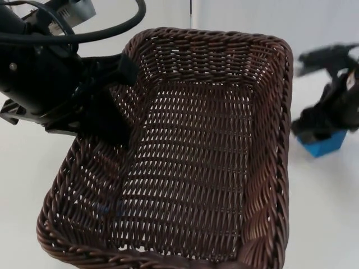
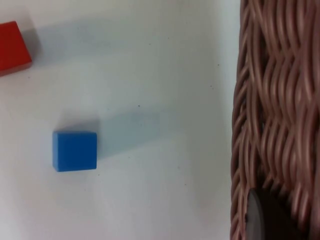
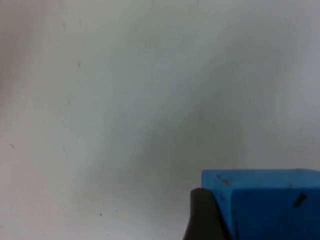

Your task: Pick up the basket with the left hand and place the largest block into the basket with the right hand.

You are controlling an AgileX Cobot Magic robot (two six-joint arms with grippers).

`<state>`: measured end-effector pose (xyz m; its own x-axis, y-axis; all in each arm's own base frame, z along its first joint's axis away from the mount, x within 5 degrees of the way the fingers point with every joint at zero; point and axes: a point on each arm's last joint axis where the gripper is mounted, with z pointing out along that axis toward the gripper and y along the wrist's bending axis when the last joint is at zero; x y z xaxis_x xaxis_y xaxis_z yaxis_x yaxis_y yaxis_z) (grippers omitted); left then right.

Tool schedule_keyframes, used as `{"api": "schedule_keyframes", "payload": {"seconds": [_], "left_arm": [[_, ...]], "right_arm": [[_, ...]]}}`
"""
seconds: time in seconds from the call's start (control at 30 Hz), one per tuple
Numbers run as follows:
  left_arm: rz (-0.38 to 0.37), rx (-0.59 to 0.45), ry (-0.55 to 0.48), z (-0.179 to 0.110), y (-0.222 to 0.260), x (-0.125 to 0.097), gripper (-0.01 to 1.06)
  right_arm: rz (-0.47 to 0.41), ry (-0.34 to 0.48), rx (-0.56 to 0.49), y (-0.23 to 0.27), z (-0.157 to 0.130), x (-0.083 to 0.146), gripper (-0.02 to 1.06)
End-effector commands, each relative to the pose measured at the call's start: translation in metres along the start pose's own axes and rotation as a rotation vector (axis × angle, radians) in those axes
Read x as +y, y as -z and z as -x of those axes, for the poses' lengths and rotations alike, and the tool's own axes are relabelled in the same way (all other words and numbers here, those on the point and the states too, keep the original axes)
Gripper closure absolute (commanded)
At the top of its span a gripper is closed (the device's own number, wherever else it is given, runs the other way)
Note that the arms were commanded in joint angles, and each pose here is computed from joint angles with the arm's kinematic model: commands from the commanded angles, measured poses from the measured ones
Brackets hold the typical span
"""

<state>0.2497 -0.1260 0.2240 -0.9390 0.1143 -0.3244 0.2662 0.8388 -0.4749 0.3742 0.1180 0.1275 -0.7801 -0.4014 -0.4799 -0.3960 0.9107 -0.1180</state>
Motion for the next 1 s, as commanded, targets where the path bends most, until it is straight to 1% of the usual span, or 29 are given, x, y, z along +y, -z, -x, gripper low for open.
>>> {"api": "schedule_keyframes", "payload": {"seconds": [0.0,0.13,0.17,0.2,0.27,0.3,0.47,0.67,0.97], "left_arm": [[-0.01,-0.026,0.009,0.001,0.004,-0.002,1.05],[-0.008,-0.03,0.009,0.001,0.004,-0.002,1.05],[-0.008,-0.03,0.009,0.001,0.004,-0.002,1.05],[-0.008,-0.03,0.009,0.001,0.004,-0.002,1.05],[-0.008,-0.03,0.009,0.001,0.004,-0.002,1.05],[-0.008,-0.03,0.009,0.001,0.004,-0.002,1.05],[-0.008,-0.03,0.009,0.001,0.004,-0.002,1.05],[-0.008,-0.03,0.009,0.001,0.004,-0.002,1.05],[-0.008,-0.03,0.009,0.001,0.004,-0.002,1.05]], "right_arm": [[-0.008,-0.003,-0.044,0.021,0.01,-0.001,1.05],[-0.031,-0.013,-0.09,0.07,0.021,-0.007,1.05],[-0.031,-0.013,-0.09,0.07,0.021,-0.007,1.05],[-0.036,-0.016,-0.094,0.08,0.022,-0.008,1.05],[-0.049,-0.033,-0.126,0.111,0.025,-0.012,1.05],[-0.049,-0.033,-0.126,0.111,0.025,-0.012,1.05],[-0.068,-0.046,-0.169,0.156,0.024,-0.016,1.05],[-0.076,-0.052,-0.201,0.178,0.023,-0.017,1.05],[-0.073,-0.058,-0.19,0.179,0.021,-0.017,1.05]]}}
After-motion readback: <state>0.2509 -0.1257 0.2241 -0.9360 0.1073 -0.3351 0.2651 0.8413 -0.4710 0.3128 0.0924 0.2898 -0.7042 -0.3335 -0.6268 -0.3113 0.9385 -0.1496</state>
